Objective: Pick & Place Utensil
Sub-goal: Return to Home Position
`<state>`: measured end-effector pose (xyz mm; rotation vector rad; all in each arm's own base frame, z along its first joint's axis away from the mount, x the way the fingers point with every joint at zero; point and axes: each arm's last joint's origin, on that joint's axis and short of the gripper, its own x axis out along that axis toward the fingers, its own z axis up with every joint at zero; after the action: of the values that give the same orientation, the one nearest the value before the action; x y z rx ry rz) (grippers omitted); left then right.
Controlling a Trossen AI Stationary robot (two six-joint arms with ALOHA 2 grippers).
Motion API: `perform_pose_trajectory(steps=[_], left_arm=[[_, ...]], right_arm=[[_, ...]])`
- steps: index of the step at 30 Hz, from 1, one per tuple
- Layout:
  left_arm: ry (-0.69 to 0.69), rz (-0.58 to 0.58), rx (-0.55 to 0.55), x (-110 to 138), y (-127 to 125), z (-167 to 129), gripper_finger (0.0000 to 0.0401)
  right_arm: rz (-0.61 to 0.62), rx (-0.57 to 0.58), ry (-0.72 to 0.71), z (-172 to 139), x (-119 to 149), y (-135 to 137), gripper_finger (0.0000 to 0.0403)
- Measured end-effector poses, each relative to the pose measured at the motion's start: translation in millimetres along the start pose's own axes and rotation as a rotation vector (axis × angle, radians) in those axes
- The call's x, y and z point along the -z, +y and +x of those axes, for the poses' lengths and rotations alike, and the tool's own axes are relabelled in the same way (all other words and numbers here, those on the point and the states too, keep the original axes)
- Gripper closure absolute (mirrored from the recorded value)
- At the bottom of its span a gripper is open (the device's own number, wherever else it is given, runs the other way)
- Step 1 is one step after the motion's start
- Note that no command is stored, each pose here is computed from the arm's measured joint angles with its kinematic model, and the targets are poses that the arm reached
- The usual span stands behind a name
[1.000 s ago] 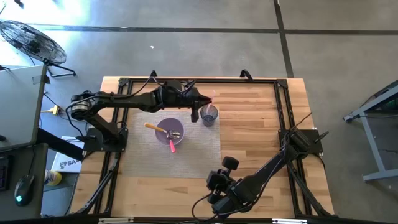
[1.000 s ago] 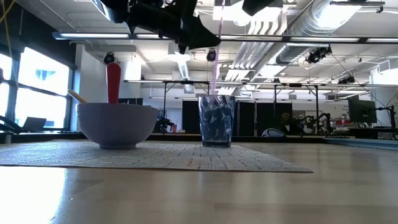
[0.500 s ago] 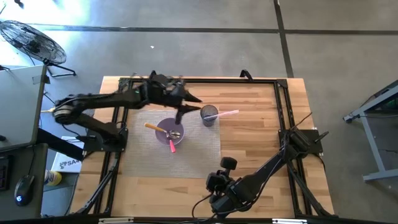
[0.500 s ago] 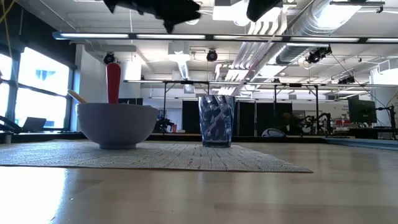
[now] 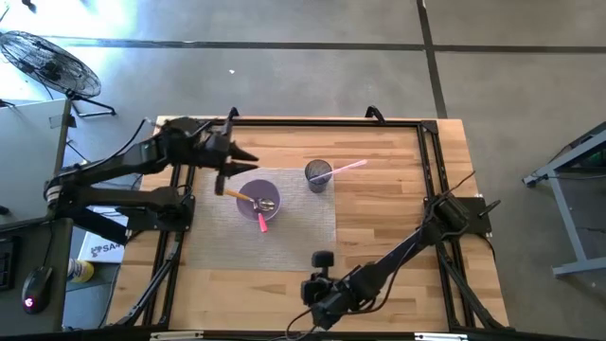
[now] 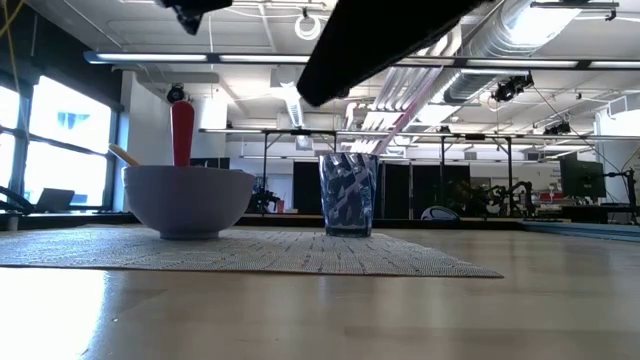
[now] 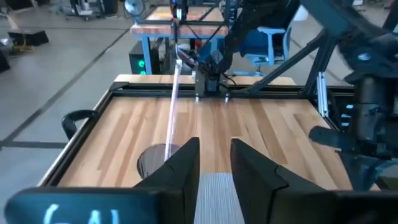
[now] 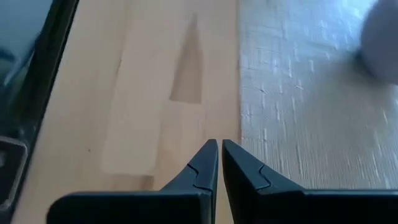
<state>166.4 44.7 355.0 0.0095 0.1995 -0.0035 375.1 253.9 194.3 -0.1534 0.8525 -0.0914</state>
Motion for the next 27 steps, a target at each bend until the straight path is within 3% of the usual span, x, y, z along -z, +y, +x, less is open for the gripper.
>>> perform_pose_trajectory(steps=[5, 13, 19, 27], left_arm=[[-0.016, 0.002, -0.037, 31, -9, -24, 0.0332], [-0.11, -0.031, -0.029, 67, -23, -58, 0.0346], [-0.162, -0.072, -0.026, 94, -32, -80, 0.0346], [-0.218, -0.082, -0.036, 116, -37, -93, 0.0346]], right_arm=[[-0.082, -0.063, -0.006, 12, -2, -11, 0.0387], [-0.053, -0.098, -0.08, 4, -8, -67, 0.0387], [-0.009, -0.198, -0.264, -20, 11, -115, 0.0387], [0.033, -0.315, -0.585, -79, 55, -175, 0.0387]])
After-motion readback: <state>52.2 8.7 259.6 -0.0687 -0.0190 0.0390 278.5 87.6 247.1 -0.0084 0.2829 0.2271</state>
